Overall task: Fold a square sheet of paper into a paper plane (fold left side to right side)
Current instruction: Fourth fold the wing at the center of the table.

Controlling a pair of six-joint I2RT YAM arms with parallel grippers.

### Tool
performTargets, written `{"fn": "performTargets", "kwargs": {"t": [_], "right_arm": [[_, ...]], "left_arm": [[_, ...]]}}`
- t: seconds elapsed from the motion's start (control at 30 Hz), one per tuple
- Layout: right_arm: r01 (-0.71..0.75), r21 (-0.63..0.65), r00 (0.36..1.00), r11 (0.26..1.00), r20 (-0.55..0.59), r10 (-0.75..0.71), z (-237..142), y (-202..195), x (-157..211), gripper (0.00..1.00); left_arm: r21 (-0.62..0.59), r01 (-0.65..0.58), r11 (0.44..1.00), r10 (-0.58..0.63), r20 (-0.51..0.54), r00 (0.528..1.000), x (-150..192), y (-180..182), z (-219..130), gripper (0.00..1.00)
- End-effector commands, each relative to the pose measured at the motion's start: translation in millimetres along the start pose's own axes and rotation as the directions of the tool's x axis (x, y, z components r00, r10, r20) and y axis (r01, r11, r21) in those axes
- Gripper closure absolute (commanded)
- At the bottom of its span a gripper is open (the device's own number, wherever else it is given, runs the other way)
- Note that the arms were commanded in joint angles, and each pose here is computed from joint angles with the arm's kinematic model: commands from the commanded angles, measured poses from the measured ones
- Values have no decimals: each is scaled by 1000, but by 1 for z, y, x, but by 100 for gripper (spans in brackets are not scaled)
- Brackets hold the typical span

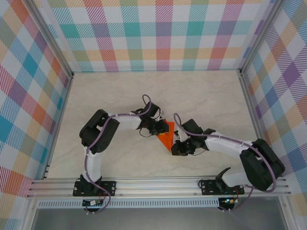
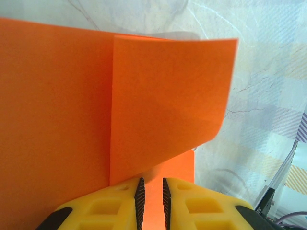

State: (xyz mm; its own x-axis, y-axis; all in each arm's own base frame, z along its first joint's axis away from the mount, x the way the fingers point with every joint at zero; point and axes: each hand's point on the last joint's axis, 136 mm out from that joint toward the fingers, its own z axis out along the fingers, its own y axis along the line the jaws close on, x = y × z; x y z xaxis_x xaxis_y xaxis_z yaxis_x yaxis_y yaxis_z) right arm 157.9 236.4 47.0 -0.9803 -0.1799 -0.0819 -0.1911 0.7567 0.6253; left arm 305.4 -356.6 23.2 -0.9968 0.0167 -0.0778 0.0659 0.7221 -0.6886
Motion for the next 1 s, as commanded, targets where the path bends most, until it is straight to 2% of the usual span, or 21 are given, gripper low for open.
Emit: {"fn": "performTargets", "kwargs": {"t": [0.0, 0.2, 0.43, 0.6, 0.97], "right_arm": [[-1, -38, 999, 999, 45, 2, -4, 16, -17, 88], [-38, -9, 995, 999, 87, 39, 16, 11, -48, 91], [-97, 54, 994, 994, 61, 94, 37, -9, -52, 92], [-163, 164, 987, 973, 30, 160, 42, -42, -30, 93], [-219, 218, 970, 951, -55, 236, 47, -75, 24, 100]], "left_arm": [[-111, 35, 993, -39, -32, 999, 13, 29, 8, 79], [-107, 34, 994, -37, -28, 999, 11, 27, 7, 79], [-107, 33, 994, -36, -30, 999, 12, 26, 7, 79], [-113, 23, 993, -25, -21, 999, 9, 26, 5, 79], [-116, -1, 993, 4, 22, 1000, -22, 20, -5, 78]]}}
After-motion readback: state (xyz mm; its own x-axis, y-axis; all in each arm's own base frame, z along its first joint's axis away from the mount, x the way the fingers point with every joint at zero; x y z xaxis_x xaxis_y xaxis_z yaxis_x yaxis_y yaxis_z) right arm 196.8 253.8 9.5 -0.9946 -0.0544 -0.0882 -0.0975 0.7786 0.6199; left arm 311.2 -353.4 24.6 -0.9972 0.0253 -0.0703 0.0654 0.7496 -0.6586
